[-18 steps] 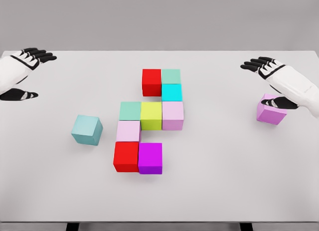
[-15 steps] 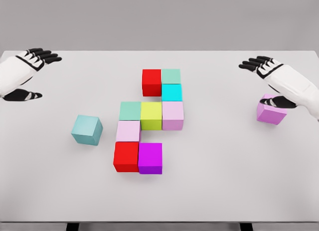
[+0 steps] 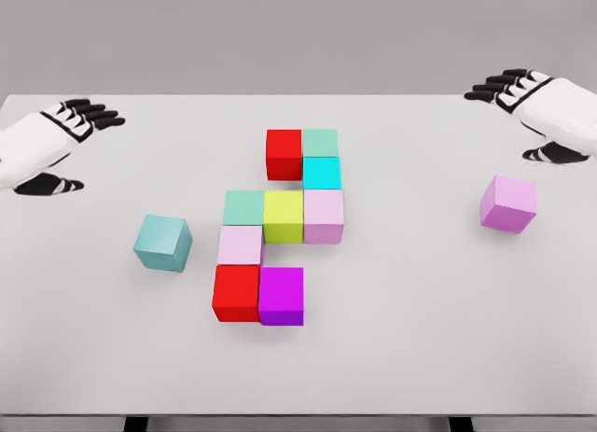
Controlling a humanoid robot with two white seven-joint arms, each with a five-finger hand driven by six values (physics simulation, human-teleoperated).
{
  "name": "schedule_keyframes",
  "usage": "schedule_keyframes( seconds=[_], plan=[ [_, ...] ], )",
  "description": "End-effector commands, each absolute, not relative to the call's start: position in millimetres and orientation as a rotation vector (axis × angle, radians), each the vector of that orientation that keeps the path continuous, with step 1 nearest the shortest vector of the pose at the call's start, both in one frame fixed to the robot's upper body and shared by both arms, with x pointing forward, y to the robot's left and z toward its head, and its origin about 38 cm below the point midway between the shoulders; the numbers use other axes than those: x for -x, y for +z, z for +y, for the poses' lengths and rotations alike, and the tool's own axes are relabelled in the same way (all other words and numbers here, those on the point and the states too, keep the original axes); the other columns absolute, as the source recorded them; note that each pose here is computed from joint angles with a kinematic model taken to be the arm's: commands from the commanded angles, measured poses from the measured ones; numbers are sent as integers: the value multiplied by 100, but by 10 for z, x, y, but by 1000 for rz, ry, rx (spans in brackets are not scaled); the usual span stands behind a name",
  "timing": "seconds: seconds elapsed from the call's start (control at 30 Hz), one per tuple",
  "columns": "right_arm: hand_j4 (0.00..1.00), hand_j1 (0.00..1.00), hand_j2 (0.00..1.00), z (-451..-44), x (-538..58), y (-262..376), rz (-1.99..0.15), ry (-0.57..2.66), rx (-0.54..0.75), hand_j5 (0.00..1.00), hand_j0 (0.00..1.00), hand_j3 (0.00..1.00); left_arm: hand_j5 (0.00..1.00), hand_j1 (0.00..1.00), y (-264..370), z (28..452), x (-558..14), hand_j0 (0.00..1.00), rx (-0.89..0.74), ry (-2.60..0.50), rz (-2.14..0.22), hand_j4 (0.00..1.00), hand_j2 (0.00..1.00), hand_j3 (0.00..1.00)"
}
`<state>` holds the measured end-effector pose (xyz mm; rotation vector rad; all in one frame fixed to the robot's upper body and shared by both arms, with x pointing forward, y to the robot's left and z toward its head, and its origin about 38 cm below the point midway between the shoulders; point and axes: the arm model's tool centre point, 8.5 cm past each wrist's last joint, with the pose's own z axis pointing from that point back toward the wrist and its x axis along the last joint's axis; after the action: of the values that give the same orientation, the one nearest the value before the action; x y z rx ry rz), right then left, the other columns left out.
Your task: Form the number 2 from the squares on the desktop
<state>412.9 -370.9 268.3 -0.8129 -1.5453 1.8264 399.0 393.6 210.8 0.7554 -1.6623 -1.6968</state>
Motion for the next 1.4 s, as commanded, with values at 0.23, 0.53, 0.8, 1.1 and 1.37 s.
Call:
schedule_keyframes(
  seconds=[0.23,0.53,0.8,1.1,1.37],
  plan=[
    [100,100,100,-3909,-4441,2357,-1172,2044,709,100,100,100,100,100,1867,3860,-3910,100,-690,-1806,-1582,100,100,100],
    [100,100,100,-4205,-4404,2044,-1005,2048,649,100,100,100,100,100,1831,4001,-3777,100,-646,-1815,-1536,100,100,100],
    [100,100,100,-4101,-4389,1915,-994,2079,606,100,100,100,100,100,1845,4332,-3569,100,-545,-1762,-1444,100,100,100],
    [99,99,99,-3923,-4381,1989,-1037,2120,611,99,99,99,100,100,1818,3989,-3394,100,-370,-1761,-1514,100,100,100],
    [99,99,99,-3813,-4329,1924,-1012,2185,612,99,99,99,100,100,1877,3817,-3344,100,-312,-1755,-1568,100,100,100]
  ],
)
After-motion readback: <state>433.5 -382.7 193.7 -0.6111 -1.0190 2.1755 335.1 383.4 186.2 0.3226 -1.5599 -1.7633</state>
